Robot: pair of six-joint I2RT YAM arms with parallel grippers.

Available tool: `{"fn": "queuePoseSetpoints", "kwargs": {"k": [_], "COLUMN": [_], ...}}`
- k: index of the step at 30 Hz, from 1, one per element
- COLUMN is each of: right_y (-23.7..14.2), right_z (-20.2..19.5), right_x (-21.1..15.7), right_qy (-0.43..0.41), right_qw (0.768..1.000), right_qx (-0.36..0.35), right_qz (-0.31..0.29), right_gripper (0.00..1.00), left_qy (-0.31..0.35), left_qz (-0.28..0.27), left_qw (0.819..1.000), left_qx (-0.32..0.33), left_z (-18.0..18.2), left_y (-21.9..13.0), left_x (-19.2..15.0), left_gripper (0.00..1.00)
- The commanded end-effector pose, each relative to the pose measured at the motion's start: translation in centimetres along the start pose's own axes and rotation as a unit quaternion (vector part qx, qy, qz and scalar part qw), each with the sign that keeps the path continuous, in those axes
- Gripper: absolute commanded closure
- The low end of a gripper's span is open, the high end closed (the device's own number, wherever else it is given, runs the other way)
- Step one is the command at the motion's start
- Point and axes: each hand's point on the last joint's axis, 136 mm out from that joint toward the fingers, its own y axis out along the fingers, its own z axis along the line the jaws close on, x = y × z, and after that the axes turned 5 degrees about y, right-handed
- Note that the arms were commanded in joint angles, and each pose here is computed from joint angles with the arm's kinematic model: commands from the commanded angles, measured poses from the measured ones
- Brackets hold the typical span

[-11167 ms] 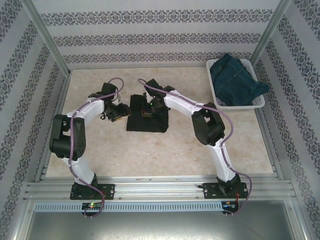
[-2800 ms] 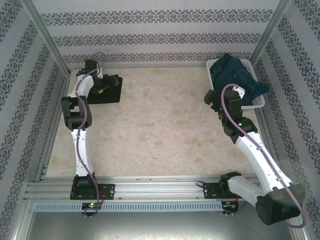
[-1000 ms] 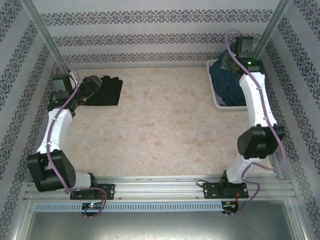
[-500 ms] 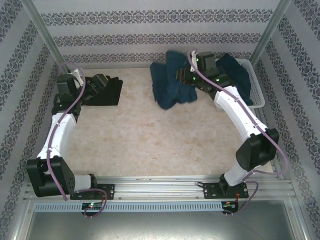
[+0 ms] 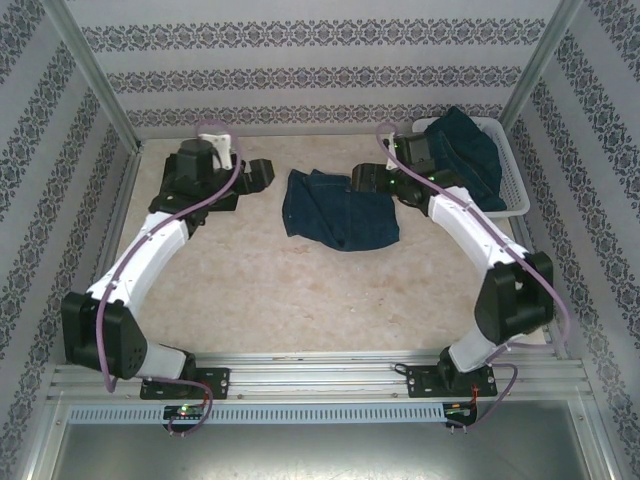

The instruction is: Fold and stack the skirts

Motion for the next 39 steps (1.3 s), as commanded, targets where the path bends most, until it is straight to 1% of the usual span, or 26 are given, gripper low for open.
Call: {"fn": "queuePoseSetpoints", "kwargs": {"k": [1,5,8,11,12,13,15,16,18,20,22,24,26,27,29,30,31,32,33,34,36,37,39], "right_y": [3.1,6.1,7.6,8.5,9.0,9.6,10.8,11.2,12.0,12.8,13.6,14.2,14.7,14.8,15.0,15.0,14.9,14.7,14.3,13.7,11.9,10.6,7.9], "right_z": [-2.2,-5.0,-8.4,-11.2,-11.6,-11.4,-9.6,-9.2,-9.2,-9.5,-9.4,-9.5,-9.6,-9.3,-8.1,-7.5,-6.7,-5.8,-4.8,-4.1,-2.7,-1.7,0.3], "right_x": [-0.1,-0.8,-1.4,-2.0,-2.1,-2.1,-2.1,-2.3,-2.6,-2.7,-2.6,-2.5,-2.6,-2.6,-2.5,-2.4,-2.2,-2.0,-1.5,-0.9,0.8,1.9,3.8], "right_qy": [0.048,0.069,0.089,0.117,0.124,0.129,0.134,0.142,0.141,0.143,0.144,0.145,0.144,0.144,0.141,0.138,0.137,0.135,0.134,0.131,0.115,0.099,0.061], "right_qw": [0.998,0.994,0.986,0.977,0.977,0.98,0.982,0.979,0.977,0.977,0.977,0.976,0.976,0.975,0.974,0.974,0.972,0.97,0.967,0.966,0.969,0.971,0.973], "right_qx": [-0.016,-0.056,-0.12,-0.154,-0.143,-0.113,-0.029,-0.015,-0.011,-0.012,0.0,0.0,0.0,0.011,0.045,0.063,0.087,0.114,0.139,0.156,0.177,0.189,0.211], "right_qz": [0.024,0.067,0.081,0.094,0.097,0.104,0.127,0.143,0.158,0.159,0.157,0.16,0.165,0.167,0.17,0.17,0.17,0.17,0.166,0.158,0.127,0.108,0.072], "right_gripper": [0.02,0.02,0.02,0.03,0.05,0.09,0.14,0.14,0.15,0.16,0.19,0.2,0.22,0.23,0.32,0.4,0.5,0.57,0.68,0.8,0.96,1.0,1.0], "left_qy": [0.011,-0.055,-0.068,-0.068,-0.069,-0.068,-0.063,-0.066,-0.08,-0.103,-0.115,-0.125,-0.135,-0.139,-0.144,-0.147,-0.15,-0.151,-0.154,-0.155,-0.151,-0.148,-0.143], "left_qz": [0.033,0.07,0.139,0.203,0.217,0.228,0.245,0.248,0.253,0.258,0.27,0.291,0.309,0.317,0.326,0.329,0.331,0.329,0.33,0.33,0.321,0.312,0.284], "left_qw": [0.999,0.996,0.987,0.976,0.972,0.97,0.966,0.965,0.962,0.959,0.955,0.949,0.941,0.938,0.934,0.932,0.931,0.932,0.931,0.931,0.935,0.939,0.948], "left_qx": [0.014,-0.016,-0.047,-0.045,-0.049,-0.054,-0.049,-0.047,-0.06,-0.061,-0.034,-0.008,0.006,0.015,0.025,0.029,0.028,0.025,0.023,0.02,0.014,0.008,-0.013], "left_z": [-1.0,-1.2,-2.1,-2.5,-3.0,-3.6,-4.4,-4.7,-5.2,-4.9,-3.4,-1.7,-0.5,0.2,1.2,1.6,1.9,2.0,2.0,1.9,1.6,1.2,0.4], "left_y": [2.5,6.6,10.0,12.7,13.5,14.2,15.4,15.9,17.0,17.9,18.7,19.0,18.9,18.7,18.2,18.0,17.8,17.7,17.6,17.4,17.0,16.7,15.9], "left_x": [-1.7,-4.2,-6.4,-8.2,-8.6,-9.0,-10.1,-10.6,-11.6,-13.0,-15.1,-17.3,-19.2,-20.1,-21.2,-21.6,-21.9,-21.9,-22.0,-21.8,-20.6,-19.6,-16.8], "left_gripper": [0.0,0.0,0.0,0.0,0.0,0.0,0.0,0.0,0.0,0.0,0.0,0.0,0.0,0.0,0.0,0.0,0.0,0.0,0.0,0.0,0.0,0.0,0.0]}}
